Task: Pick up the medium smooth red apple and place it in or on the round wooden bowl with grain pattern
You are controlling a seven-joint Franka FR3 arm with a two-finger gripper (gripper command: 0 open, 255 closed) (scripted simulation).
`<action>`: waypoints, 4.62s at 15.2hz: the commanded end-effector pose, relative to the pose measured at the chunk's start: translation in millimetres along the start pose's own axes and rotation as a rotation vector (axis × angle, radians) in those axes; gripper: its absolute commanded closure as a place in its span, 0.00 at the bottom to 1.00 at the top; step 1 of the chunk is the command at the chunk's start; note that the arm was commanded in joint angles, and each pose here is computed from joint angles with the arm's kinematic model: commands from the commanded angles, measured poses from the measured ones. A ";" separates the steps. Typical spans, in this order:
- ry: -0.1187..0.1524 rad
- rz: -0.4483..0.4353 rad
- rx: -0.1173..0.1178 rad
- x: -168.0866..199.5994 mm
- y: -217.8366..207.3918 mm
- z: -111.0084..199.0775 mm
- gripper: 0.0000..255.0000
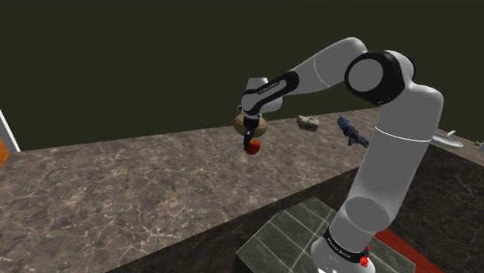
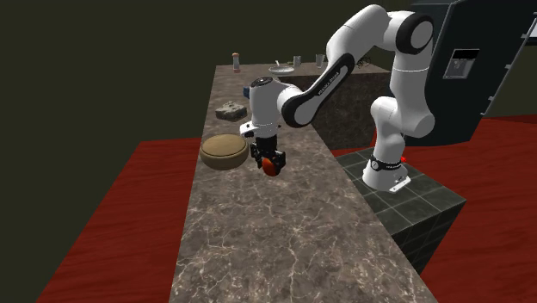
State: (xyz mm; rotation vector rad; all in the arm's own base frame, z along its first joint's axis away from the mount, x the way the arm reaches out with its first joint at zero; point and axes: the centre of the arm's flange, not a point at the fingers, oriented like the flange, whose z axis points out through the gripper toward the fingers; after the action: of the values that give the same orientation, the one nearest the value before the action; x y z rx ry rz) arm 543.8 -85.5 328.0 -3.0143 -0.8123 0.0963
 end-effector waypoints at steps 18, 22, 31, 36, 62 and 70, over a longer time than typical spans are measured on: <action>0.000 0.000 0.000 -5.3 -3.0 -97.4 1.00; 0.000 0.000 0.000 -6.5 -3.7 -118.5 1.00; 0.000 0.000 0.000 -9.1 -5.3 -165.9 1.00; 0.000 0.000 0.000 3.6 45.7 -171.1 1.00; 0.000 0.000 0.000 45.5 199.0 -108.3 1.00; 0.000 0.000 0.000 45.5 199.0 -108.3 0.00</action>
State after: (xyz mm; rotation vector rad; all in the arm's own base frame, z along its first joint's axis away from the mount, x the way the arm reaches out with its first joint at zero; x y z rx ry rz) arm 689.9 -234.9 426.9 -3.0142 -0.8124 0.0962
